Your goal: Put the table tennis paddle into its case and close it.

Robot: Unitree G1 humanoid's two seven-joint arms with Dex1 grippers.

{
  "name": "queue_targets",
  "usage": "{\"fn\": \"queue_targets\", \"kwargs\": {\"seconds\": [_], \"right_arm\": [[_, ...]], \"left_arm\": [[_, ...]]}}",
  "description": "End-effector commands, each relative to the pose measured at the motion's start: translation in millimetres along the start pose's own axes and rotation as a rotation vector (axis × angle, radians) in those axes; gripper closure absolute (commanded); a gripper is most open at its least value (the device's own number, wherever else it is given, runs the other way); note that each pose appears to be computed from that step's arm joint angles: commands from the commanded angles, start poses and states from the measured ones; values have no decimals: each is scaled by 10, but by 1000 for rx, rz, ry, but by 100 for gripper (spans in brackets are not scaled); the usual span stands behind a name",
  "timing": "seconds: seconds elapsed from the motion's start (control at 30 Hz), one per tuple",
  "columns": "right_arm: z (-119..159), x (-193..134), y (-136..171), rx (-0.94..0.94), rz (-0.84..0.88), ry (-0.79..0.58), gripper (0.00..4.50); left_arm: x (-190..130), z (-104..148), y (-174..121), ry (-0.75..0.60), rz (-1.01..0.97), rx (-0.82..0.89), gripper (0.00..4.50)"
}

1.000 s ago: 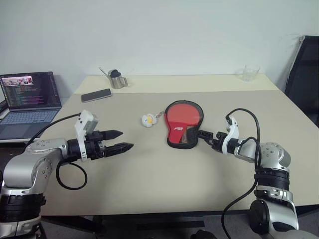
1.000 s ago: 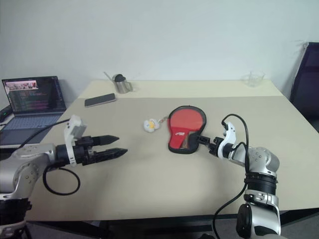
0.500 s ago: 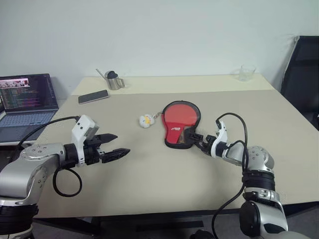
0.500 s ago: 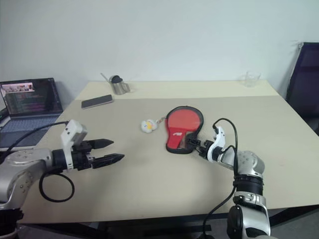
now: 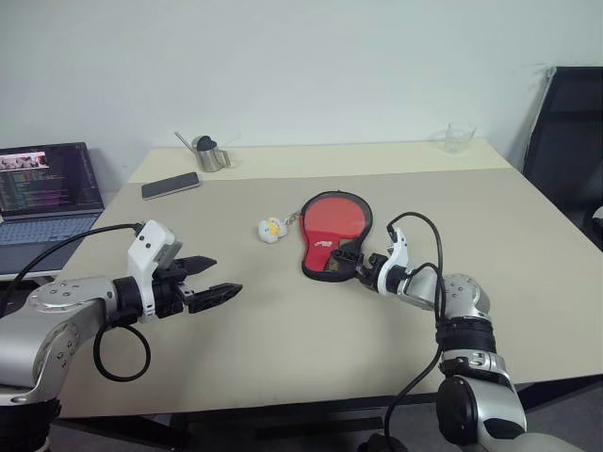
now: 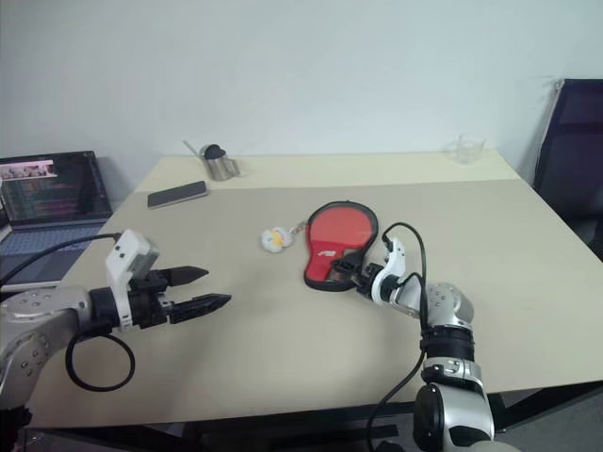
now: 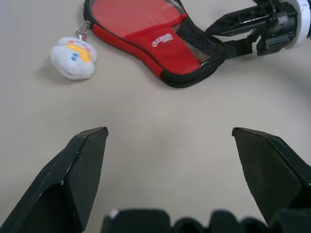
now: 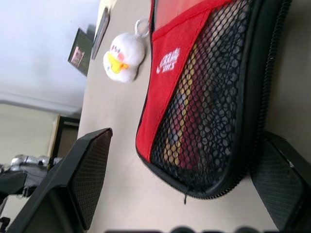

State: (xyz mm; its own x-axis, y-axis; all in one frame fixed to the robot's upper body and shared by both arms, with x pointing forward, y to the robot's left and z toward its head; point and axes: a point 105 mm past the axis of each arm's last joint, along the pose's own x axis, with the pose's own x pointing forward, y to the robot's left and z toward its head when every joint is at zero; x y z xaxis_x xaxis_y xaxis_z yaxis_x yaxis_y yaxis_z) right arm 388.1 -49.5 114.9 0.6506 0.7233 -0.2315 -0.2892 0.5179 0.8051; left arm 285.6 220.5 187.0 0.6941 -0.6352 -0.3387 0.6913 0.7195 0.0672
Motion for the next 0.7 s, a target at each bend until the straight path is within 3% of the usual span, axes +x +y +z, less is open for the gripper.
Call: {"fn": "queue_targets", "kwargs": {"seconds": [0.03,0.13,0.57,0.7], "right_arm": [[22,71,114,-28,16,0,0],[27,67,85,-32,1,-4,0],[62,53,8,-43,-48,-20,449],[67,25,31,-56,-45,-11,449]], "left_arm": [[-54,120,-5,-32,22,40,3],[-42,120,-4,-34,24,39,3],[8,117,13,-39,25,43,0],[27,109,9,-38,19,44,0]]}}
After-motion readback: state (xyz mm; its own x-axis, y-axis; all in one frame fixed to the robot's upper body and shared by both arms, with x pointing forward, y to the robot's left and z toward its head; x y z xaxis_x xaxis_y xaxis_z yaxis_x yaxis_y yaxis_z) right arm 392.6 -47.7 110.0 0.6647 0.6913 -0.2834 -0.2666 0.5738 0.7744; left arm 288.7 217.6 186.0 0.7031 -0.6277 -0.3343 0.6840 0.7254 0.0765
